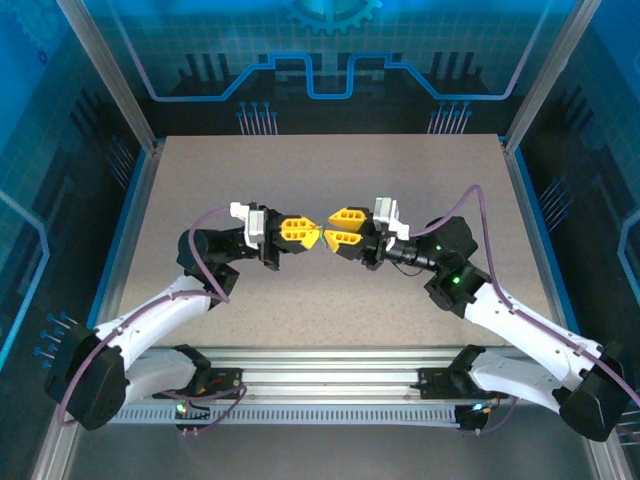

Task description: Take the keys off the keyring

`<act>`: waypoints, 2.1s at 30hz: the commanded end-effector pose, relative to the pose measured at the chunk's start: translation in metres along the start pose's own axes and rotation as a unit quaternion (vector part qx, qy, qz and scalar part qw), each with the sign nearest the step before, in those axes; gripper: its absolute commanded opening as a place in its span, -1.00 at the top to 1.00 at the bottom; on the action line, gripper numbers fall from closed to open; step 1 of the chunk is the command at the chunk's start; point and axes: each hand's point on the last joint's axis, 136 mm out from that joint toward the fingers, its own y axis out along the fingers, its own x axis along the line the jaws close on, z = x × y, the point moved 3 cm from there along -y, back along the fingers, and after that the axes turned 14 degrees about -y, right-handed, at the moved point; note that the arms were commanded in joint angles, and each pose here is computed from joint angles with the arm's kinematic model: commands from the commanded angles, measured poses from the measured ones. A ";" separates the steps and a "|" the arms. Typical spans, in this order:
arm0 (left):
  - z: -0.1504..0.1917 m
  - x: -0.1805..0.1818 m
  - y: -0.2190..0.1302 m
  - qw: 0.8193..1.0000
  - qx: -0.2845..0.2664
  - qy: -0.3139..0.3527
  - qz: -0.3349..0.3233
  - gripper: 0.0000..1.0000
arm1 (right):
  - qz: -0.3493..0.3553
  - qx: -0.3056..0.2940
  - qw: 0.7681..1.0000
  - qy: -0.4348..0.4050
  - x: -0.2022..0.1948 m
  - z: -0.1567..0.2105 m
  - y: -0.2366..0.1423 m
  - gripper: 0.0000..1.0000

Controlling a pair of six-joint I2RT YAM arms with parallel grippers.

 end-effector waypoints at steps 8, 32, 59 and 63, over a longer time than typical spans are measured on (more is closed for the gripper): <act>0.014 -0.008 0.000 0.985 0.085 0.139 -0.059 1.00 | 0.032 0.061 0.996 -0.063 0.002 0.012 -0.017 0.27; 0.024 -0.018 0.000 0.973 0.154 0.158 -0.065 1.00 | -0.051 0.117 0.989 -0.070 0.025 0.003 -0.016 0.43; 0.049 0.021 -0.004 0.922 0.325 -0.085 -0.190 1.00 | -0.031 0.347 0.933 0.094 -0.015 0.030 -0.034 0.43; 0.050 0.019 -0.005 0.918 0.336 -0.095 -0.187 1.00 | -0.080 0.330 0.936 0.099 -0.002 0.029 -0.034 0.33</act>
